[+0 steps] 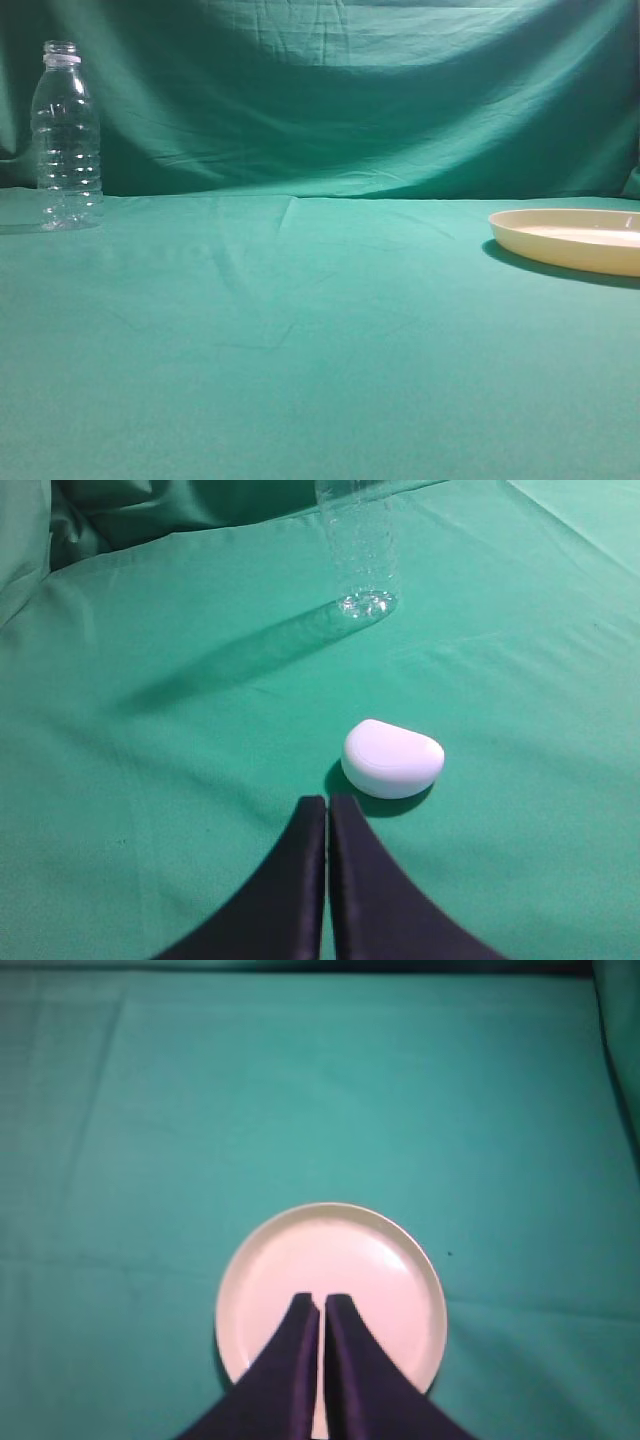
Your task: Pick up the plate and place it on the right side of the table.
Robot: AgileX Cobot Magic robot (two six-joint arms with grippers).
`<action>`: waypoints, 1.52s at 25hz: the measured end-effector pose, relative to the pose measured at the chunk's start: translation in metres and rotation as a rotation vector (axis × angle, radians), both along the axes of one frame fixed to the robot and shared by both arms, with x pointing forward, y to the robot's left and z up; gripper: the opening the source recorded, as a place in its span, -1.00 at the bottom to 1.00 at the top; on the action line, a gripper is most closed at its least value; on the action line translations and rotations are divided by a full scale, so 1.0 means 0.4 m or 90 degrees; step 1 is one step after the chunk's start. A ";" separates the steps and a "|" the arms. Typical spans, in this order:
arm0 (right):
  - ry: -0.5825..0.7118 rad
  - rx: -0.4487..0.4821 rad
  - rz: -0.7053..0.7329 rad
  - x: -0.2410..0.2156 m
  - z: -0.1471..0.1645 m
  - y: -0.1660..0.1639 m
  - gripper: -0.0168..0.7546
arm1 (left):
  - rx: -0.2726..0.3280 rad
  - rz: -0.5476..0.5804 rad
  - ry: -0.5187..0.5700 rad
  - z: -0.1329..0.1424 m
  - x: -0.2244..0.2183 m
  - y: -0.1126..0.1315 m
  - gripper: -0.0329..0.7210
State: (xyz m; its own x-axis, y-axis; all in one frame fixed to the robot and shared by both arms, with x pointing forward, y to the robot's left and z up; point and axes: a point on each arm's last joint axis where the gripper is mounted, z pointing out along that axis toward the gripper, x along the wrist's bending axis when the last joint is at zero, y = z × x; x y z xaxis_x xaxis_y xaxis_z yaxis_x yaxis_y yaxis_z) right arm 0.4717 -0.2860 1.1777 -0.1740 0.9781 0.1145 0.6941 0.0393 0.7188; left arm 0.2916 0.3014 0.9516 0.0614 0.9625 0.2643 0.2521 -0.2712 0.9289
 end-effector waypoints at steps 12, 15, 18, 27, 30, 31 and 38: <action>-0.217 0.038 0.038 -0.368 -0.010 0.033 -0.96 | 0.000 0.000 0.000 0.000 0.000 0.000 -0.91; -0.231 0.035 0.052 -0.430 -0.017 0.038 -0.96 | 0.000 0.000 0.000 0.000 0.000 0.000 -0.91; -0.239 0.029 0.063 -0.472 -0.020 0.042 -0.96 | 0.000 0.000 0.000 0.000 0.000 0.000 -0.91; -0.244 -0.002 -0.025 -0.485 -0.039 0.011 -0.96 | 0.000 0.000 0.000 0.000 0.000 0.000 -0.91; -0.233 -0.009 -0.051 -0.493 -0.083 0.003 -0.96 | 0.000 0.000 0.000 0.000 0.000 0.000 -0.91; -0.234 -0.015 -0.057 -0.494 -0.104 0.000 -0.96 | 0.000 0.000 0.000 0.000 0.000 0.000 -0.91; -0.369 -0.025 -0.088 -0.521 -0.279 -0.010 -0.96 | 0.000 0.000 0.000 0.000 0.000 0.000 -0.91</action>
